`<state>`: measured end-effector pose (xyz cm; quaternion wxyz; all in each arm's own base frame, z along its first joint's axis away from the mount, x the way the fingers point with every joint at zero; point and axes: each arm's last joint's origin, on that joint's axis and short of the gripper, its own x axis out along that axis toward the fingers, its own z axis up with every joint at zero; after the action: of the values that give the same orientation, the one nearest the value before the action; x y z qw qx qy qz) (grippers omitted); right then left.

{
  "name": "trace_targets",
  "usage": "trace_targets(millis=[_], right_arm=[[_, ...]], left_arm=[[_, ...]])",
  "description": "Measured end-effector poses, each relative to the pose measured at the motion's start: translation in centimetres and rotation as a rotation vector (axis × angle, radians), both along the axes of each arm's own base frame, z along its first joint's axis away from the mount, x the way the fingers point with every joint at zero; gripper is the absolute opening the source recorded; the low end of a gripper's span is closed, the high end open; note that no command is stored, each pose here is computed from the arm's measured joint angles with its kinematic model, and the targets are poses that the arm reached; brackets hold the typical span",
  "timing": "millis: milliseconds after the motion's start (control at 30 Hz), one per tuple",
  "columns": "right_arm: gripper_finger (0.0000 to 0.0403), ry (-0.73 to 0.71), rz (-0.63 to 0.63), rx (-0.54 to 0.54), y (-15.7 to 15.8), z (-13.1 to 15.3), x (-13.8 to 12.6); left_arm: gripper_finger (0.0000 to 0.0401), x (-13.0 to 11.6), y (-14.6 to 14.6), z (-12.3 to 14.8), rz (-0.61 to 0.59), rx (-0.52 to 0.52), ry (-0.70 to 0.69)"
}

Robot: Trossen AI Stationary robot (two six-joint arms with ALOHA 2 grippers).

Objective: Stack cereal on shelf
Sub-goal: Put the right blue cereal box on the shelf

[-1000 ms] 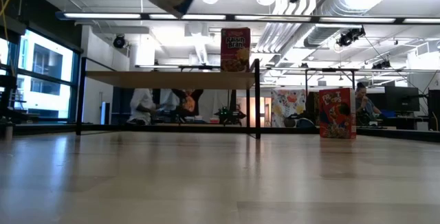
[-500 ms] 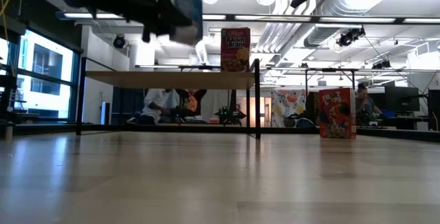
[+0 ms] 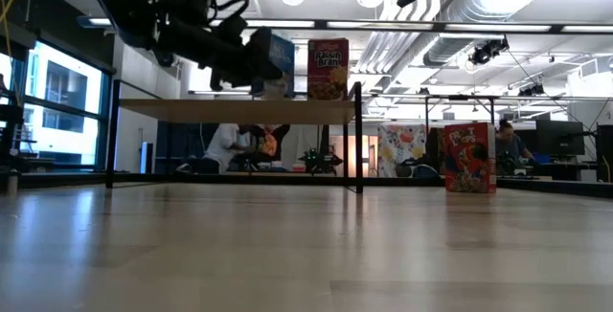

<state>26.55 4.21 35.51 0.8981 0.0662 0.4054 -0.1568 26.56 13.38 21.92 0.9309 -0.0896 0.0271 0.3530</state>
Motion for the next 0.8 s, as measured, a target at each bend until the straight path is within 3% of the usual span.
trace_targets(millis=[367, 800], right_arm=[[0.0259, -0.016, -0.012, -0.013, 0.0, 0.1, 0.1], [0.0259, -0.015, -0.01, -0.015, 0.0, 0.1, 0.1]], left_arm=[[0.0132, 0.6, 0.3, -1.2, 0.005, -0.003, 0.01], [0.0194, 0.6, 0.4, -1.3, 0.023, 0.016, 0.034]])
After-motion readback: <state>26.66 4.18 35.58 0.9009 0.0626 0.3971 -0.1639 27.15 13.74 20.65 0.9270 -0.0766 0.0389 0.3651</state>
